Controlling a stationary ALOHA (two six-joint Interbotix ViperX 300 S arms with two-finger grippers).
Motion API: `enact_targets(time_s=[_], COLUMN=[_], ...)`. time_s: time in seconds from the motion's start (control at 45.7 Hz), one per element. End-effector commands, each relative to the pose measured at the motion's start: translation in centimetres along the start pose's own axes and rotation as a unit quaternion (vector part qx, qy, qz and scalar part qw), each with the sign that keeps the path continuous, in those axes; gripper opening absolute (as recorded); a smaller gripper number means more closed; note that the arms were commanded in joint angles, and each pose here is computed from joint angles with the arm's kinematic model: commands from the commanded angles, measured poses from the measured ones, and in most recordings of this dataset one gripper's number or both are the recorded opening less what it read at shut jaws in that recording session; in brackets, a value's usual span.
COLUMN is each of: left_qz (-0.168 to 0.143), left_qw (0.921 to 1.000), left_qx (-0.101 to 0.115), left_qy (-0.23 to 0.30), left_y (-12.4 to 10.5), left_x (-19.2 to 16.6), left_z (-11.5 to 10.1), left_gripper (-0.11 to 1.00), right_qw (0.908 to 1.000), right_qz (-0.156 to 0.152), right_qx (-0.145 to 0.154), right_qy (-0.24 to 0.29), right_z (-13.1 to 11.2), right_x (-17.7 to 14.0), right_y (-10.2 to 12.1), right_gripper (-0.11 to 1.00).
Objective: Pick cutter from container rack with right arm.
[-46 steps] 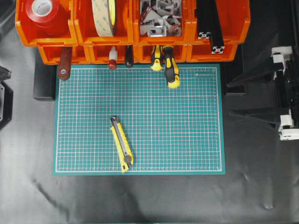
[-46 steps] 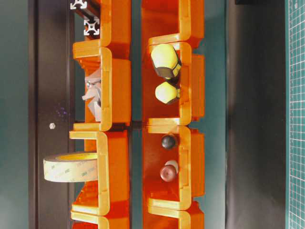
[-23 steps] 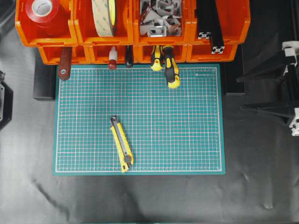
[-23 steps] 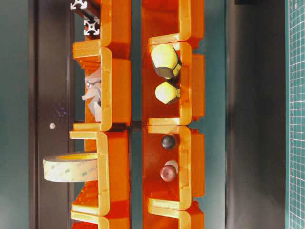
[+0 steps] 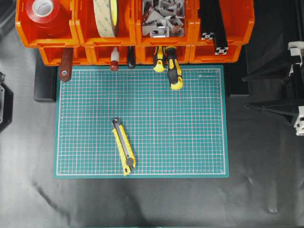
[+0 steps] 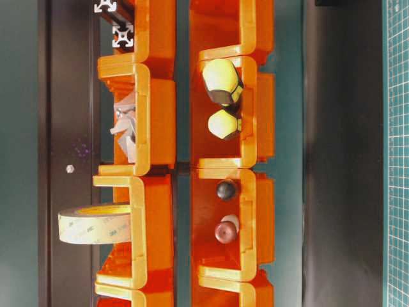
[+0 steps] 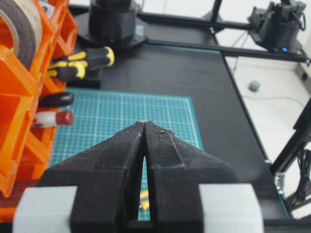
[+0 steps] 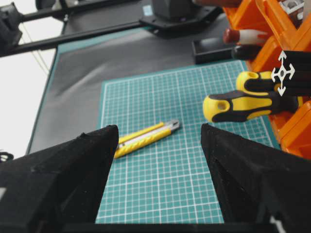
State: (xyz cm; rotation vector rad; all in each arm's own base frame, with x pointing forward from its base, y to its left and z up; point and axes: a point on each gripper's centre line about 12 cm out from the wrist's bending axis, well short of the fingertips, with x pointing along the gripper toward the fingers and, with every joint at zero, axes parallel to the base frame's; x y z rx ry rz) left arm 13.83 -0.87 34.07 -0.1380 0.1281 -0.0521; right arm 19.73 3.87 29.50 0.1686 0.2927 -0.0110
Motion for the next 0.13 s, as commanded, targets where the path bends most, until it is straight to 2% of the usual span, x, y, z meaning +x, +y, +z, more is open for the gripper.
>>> enact_targets(time_s=[0.0, 0.109], left_qz=[0.003, 0.003], left_qw=[0.9999, 0.9999], left_qx=[0.0, 0.002], left_qy=[-0.01, -0.011], left_y=[-0.01, -0.01], left_x=[0.05, 0.05], left_z=[0.87, 0.91], left_gripper=[0.0, 0.0], right_qw=[1.0, 1.0], right_qz=[0.0, 0.001], right_qx=[0.001, 0.002], right_qy=[-0.006, -0.009], right_z=[0.46, 0.52], right_x=[-0.14, -0.29], right_y=[0.06, 0.01], right_gripper=[0.67, 0.67])
